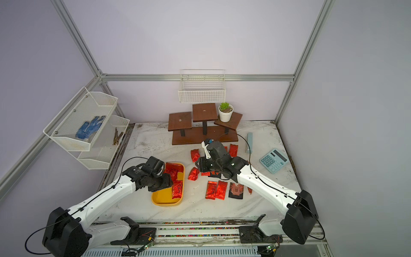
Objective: Take the tea bags out of the storage box
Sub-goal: Place the tea bag at the center of the board, then pick up the tea bag from the storage box.
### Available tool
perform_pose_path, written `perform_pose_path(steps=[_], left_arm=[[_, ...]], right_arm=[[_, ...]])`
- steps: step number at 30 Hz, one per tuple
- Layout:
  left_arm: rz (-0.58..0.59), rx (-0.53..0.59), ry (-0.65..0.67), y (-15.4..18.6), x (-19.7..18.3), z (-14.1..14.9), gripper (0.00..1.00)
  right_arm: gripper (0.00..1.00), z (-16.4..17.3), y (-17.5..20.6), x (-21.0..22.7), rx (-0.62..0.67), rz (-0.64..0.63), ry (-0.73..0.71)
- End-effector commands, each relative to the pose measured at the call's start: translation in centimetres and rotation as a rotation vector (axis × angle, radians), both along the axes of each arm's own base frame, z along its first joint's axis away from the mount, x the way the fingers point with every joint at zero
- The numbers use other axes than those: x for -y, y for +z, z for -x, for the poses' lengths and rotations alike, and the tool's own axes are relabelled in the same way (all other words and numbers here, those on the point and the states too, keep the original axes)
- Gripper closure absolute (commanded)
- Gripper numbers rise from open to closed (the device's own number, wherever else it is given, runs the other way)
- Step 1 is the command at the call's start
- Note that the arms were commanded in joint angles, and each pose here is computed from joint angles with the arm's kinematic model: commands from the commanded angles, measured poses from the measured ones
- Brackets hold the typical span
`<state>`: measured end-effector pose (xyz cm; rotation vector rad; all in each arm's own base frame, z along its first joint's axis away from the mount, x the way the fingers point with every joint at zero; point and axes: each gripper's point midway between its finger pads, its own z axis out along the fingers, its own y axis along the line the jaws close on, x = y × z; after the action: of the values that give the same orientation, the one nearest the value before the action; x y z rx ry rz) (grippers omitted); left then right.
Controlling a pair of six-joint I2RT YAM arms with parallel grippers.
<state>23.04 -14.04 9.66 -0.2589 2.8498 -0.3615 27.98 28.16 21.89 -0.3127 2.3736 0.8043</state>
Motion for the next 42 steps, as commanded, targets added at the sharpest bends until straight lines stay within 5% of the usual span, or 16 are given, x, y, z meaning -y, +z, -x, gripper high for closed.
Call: perform_pose_path(steps=[1,22,27,32,42], left_arm=[[-0.062,0.021,-0.063,-0.1,0.5,-1.1,0.36],[-0.061,-0.074,-0.122,-5.7,3.2,-1.0,0.47],[-0.061,-0.087,-0.118,-6.4,3.1,-0.7,0.66],[-0.082,-0.055,-0.11,-4.8,2.7,-1.1,0.94],[-0.115,0.058,-0.091,2.2,1.2,-1.5,0.98]], right_arm=[[0.55,1.5,-0.5,1.5,-0.01,0.034,0.014],[0.54,4.3,-1.4,3.2,-0.036,-0.006,0.014],[0.54,4.2,-1.6,3.2,-0.039,-0.001,0.013],[0.54,4.2,-1.9,3.4,-0.04,0.008,0.009],[0.54,4.2,-0.8,3.7,-0.007,-0.008,-0.003]])
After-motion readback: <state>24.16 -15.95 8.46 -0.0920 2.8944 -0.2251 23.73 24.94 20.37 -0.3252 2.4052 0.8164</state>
